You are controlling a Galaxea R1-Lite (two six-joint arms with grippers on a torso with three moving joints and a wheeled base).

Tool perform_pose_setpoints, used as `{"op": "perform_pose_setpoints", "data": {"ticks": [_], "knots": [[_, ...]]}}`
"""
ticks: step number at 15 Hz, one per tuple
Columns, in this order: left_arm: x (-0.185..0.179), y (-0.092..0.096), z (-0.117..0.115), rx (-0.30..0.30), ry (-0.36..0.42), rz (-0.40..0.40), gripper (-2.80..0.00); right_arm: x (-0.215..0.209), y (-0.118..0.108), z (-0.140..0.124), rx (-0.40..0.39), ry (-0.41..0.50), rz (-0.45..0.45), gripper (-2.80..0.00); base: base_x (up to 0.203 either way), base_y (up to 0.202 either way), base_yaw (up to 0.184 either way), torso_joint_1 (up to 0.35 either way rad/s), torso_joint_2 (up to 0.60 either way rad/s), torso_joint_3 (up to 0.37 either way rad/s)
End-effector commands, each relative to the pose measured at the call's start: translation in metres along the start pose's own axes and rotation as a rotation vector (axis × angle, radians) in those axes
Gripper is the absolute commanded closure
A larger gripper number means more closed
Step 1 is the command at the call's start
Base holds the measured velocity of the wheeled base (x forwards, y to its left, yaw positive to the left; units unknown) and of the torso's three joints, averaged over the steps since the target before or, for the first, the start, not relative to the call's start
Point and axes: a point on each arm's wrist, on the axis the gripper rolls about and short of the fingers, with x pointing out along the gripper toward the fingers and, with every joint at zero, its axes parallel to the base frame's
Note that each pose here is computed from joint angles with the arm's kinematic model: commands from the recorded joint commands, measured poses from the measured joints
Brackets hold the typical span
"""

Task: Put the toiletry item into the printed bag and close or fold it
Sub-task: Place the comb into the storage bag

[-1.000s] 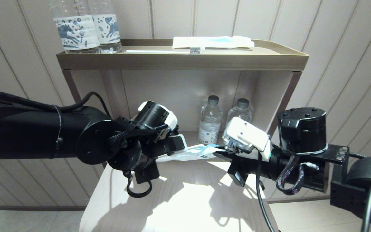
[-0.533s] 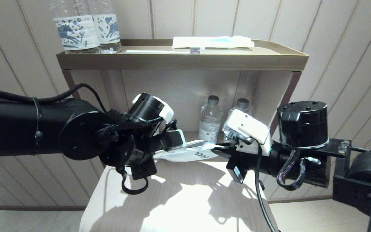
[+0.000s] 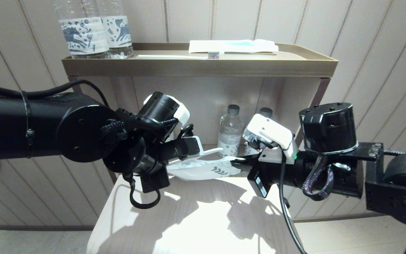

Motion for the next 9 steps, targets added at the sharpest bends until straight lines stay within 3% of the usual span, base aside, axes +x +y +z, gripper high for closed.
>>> {"op": "perform_pose_setpoints", "data": {"ticks": [1,9], "knots": [[0.004,0.000,0.001,0.006,0.006,-0.003,0.00,0.001,-0.002,0.001,0.002,0.009,0.000,0.00,0.000,0.000,0.000,0.000,0.00,0.000],[0.021,-0.009,0.004,0.070,0.055,-0.055,0.00,0.006,-0.004,-0.002,0.007,0.025,-0.001,0.00,0.000,0.000,0.000,0.000,0.00,0.000]]}}
